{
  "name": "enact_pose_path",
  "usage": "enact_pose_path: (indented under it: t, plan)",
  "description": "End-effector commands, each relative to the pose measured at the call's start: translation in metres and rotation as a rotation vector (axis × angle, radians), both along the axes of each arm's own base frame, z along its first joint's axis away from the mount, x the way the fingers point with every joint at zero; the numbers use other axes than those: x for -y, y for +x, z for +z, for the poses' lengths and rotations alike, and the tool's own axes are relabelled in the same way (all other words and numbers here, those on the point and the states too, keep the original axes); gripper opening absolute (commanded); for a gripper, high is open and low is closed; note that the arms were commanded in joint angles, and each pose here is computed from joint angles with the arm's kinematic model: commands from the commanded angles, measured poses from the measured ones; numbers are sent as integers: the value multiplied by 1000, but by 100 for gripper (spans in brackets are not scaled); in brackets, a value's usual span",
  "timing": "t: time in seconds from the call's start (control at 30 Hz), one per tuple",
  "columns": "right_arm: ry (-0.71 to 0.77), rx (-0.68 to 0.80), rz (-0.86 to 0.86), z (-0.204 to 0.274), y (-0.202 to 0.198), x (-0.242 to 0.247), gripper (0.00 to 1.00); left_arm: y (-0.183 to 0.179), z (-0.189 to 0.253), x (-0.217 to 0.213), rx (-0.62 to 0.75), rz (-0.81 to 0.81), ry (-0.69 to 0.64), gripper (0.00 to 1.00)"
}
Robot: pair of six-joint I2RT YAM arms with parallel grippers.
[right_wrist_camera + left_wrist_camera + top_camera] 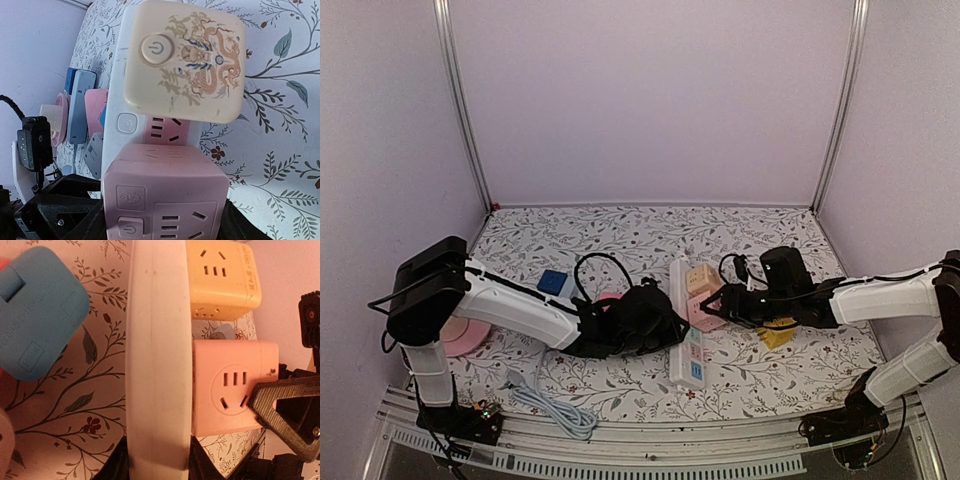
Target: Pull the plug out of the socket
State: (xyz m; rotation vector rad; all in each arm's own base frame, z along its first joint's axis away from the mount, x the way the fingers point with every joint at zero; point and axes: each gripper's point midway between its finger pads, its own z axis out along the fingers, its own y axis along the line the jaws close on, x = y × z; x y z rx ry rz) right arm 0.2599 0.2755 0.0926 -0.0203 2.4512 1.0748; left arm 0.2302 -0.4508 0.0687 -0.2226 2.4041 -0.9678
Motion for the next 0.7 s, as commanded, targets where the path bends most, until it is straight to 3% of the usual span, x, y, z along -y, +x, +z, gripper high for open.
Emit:
enact_pose_path:
  t: [0.0, 0.27, 0.67]
  plan:
    - [44, 141, 24, 37, 8, -6, 14, 16, -39, -54, -3, 118, 217, 0]
    - [-46, 195, 52, 50, 3, -24, 14, 16, -39, -53, -2, 117, 218, 0]
    - [-51, 167, 11, 31, 7, 11, 9, 15, -37, -57, 0, 126, 218, 0]
